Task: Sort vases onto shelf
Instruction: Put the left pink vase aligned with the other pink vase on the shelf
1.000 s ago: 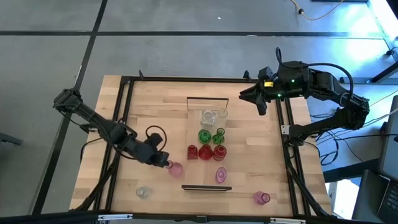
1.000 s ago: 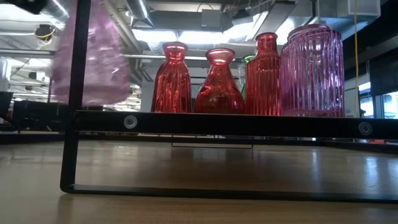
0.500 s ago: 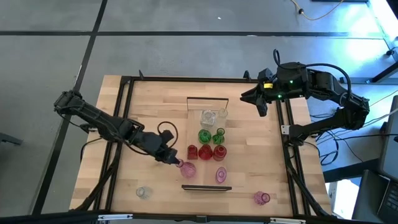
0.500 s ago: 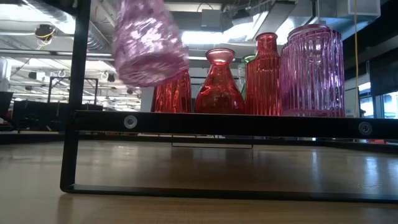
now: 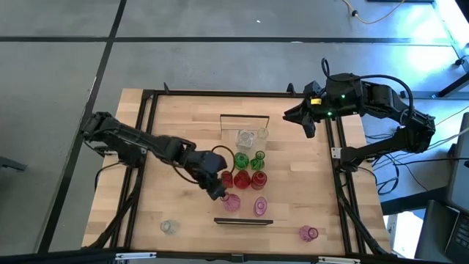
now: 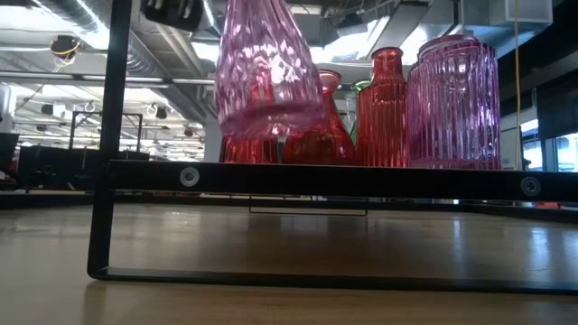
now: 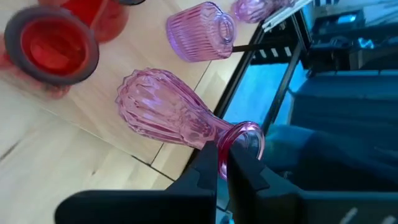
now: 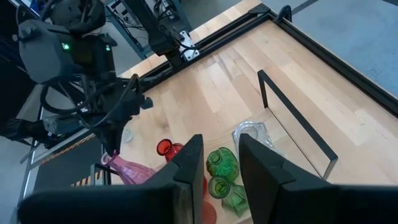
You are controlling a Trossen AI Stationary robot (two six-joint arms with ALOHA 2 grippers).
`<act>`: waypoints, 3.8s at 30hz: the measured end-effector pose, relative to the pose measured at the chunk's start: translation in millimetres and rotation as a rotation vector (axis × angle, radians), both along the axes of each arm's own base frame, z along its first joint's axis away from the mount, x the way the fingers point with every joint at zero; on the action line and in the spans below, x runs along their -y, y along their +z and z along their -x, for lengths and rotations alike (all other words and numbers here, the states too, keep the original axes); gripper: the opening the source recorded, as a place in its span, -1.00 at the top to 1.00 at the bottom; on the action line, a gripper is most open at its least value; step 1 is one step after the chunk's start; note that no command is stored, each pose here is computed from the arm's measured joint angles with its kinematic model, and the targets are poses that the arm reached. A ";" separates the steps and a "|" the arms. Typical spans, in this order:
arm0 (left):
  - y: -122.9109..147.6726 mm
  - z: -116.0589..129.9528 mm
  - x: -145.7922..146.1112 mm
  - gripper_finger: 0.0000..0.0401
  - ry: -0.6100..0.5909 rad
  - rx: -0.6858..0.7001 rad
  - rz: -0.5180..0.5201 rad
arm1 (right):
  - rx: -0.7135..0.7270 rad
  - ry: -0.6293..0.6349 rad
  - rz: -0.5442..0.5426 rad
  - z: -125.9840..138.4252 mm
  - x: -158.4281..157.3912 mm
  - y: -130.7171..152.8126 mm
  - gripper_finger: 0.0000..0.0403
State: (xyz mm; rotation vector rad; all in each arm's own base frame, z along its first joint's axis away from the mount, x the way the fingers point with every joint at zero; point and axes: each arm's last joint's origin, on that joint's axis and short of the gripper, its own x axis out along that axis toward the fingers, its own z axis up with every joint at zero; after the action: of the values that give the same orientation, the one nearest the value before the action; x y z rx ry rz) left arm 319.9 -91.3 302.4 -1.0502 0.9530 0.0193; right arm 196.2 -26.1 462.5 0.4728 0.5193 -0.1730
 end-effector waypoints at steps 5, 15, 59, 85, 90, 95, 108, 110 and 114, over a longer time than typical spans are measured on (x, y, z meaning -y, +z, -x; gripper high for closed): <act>-0.5 -7.6 -5.7 0.97 -0.039 -0.014 -0.021 | 0.003 0.007 -0.004 -0.1 -0.3 0.2 0.58; -29.5 -36.8 -6.3 0.97 -0.178 0.006 0.034 | 0.011 0.022 -0.011 -1.1 -0.6 0.7 0.58; 11.4 -39.4 -14.8 0.91 -0.082 -0.014 -0.093 | -0.010 0.056 0.009 0.7 -1.4 -1.0 0.58; 4.1 -40.2 -17.1 0.80 -0.138 0.005 -0.099 | -0.011 0.039 -0.019 0.5 -1.3 -1.1 0.58; 6.9 -39.1 -20.9 0.80 -0.115 0.003 -0.081 | -0.011 0.038 -0.020 0.5 -1.3 -1.1 0.58; 9.5 -34.1 -17.3 0.92 -0.099 -0.019 -0.082 | -0.010 0.038 -0.020 0.4 -1.3 -1.1 0.58; -0.3 -15.1 2.7 1.00 -0.028 -0.185 -0.227 | -0.011 0.041 -0.014 0.5 -1.3 -1.1 0.58; -5.6 -12.3 2.3 1.00 -0.032 -0.216 -0.234 | -0.012 0.041 -0.015 0.5 -1.3 -1.2 0.58; -33.0 -9.9 8.0 1.00 -0.064 -0.235 -0.190 | -0.021 0.053 -0.019 1.0 -1.7 -2.0 0.58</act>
State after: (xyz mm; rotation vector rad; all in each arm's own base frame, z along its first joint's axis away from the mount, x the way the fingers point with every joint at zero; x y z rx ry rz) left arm 329.8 -99.3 269.5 -0.8529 1.1731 0.1801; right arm 195.2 -24.4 460.5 0.4755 0.5543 -0.1227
